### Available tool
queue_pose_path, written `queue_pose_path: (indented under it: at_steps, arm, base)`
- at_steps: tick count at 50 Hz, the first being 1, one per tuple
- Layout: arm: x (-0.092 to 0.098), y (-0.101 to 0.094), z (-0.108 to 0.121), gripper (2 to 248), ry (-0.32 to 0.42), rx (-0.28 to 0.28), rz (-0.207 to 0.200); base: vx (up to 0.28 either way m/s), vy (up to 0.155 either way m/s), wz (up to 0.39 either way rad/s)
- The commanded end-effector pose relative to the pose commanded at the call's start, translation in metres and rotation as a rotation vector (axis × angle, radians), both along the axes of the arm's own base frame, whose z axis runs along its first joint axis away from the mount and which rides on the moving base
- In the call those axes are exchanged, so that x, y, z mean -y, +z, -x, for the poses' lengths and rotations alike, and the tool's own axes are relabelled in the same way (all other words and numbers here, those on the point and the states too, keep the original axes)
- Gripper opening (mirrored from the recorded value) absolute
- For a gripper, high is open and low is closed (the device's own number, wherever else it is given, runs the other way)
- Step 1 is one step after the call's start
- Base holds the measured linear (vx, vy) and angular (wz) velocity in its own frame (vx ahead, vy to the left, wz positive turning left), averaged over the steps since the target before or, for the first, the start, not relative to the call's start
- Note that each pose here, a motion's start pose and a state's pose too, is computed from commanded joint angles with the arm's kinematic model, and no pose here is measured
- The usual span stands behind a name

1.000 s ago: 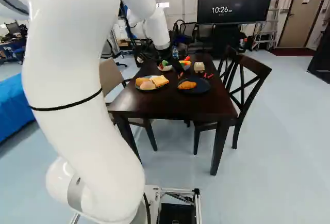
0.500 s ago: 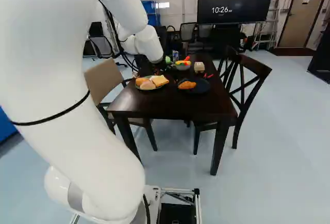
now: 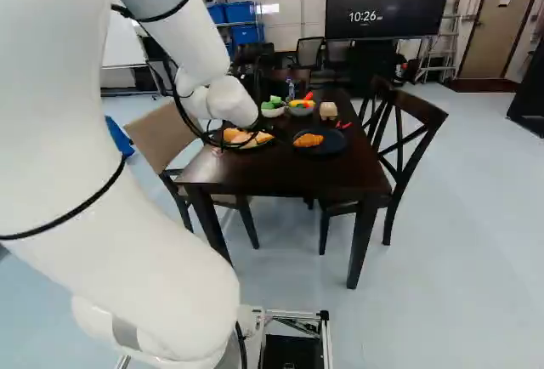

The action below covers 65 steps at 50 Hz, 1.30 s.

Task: Move the croissant to the empty plate

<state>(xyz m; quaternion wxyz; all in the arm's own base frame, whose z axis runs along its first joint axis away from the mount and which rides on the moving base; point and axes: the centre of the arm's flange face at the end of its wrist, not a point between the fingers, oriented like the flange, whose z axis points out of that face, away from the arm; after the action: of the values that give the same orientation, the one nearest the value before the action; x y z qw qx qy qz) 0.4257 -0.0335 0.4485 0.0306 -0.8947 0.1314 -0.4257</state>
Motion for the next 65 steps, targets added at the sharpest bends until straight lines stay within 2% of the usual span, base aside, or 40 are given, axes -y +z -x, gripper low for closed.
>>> queue_pose_path:
  at_steps: [17, 38, 65]
  arm:
    - [-0.013, -0.026, 0.042, 247, 0.062, 0.103, 0.057]
    - [-0.023, -0.050, 0.087, 247, 0.116, 0.205, 0.116]
    - [-0.030, -0.071, 0.129, 247, 0.158, 0.295, 0.171]
  base:
    - [0.000, 0.000, 0.000]
    - [0.000, 0.000, 0.000]
    - [0.000, 0.000, 0.000]
